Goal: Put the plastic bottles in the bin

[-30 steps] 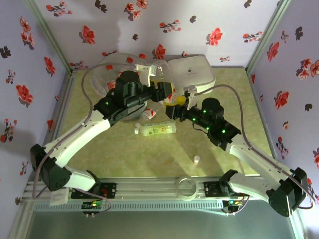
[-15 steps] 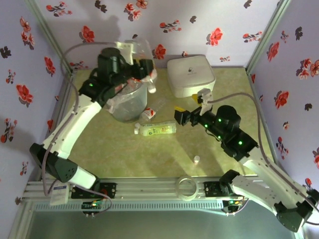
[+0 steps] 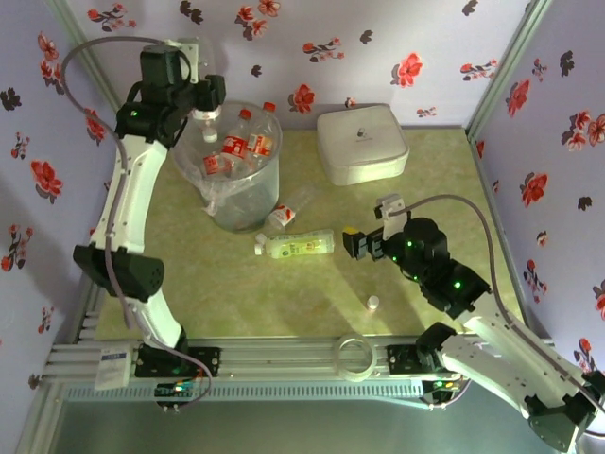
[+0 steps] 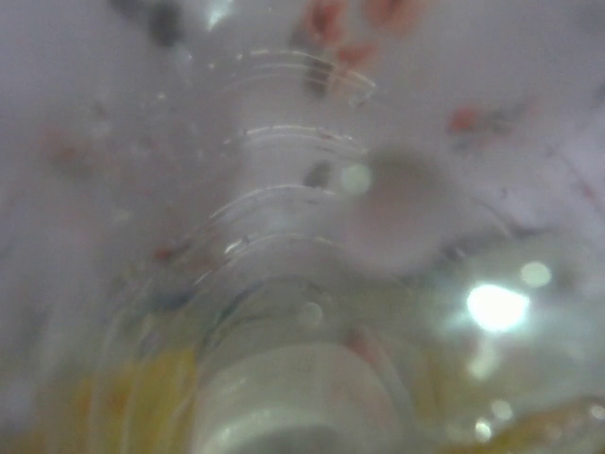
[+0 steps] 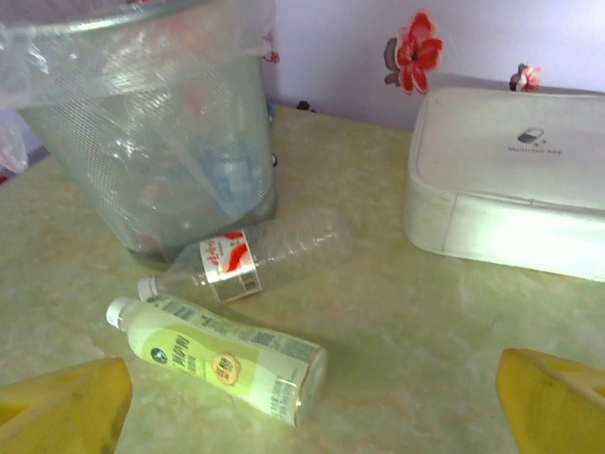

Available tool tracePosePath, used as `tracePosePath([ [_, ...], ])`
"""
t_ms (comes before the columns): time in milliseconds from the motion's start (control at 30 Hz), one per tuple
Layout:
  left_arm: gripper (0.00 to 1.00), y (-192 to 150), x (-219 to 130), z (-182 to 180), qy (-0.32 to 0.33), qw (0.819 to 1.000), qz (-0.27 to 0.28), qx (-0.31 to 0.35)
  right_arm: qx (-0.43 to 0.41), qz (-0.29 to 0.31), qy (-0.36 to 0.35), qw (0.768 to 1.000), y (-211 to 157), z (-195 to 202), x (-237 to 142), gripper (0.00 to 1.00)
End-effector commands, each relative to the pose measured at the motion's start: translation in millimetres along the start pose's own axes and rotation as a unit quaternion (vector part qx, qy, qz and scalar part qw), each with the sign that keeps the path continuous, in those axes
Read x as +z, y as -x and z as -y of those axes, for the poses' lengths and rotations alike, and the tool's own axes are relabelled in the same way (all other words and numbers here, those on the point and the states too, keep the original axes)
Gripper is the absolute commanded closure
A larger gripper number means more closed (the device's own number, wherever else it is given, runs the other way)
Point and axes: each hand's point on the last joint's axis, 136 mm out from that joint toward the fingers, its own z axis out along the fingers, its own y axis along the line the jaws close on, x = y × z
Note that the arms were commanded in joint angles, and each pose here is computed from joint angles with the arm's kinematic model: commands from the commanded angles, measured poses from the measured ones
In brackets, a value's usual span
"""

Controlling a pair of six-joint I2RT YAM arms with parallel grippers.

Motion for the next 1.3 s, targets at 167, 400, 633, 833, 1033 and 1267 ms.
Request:
tracePosePath([
  [167,0.42,-61,26,-21,0.02,0.992,-0.122,0.025,-0.001,-0.014,-0.033,0.999,-19,11,9,0.01],
  [400,0.44,-117,45,-10,-0.022,0.975,-0.219,0.012,-0.004,-0.024,-0.056,0.998,-23,19,13,0.01],
  [633,0.23,-139,56,2,-0.068,0.964,-0.258,0.0,-0.005,0.002,-0.017,1.0,-11,6,7,0.01],
  [833,0.07,-88,34,6,-0.079,0.98,-0.185,0.003,-0.009,-0.001,-0.024,1.0,-10,8,6,0.01],
  [1033,0.03,-41,6,8,-0.077,0.99,-0.118,-0.004,0.0,-0.014,-0.025,1.0,-17,8,16,0.01],
  [1267,0.13,-20,-17,45,-0.113,0.991,-0.069,0.001,-0.004,-0.032,-0.019,0.999,-20,5,26,0.01],
])
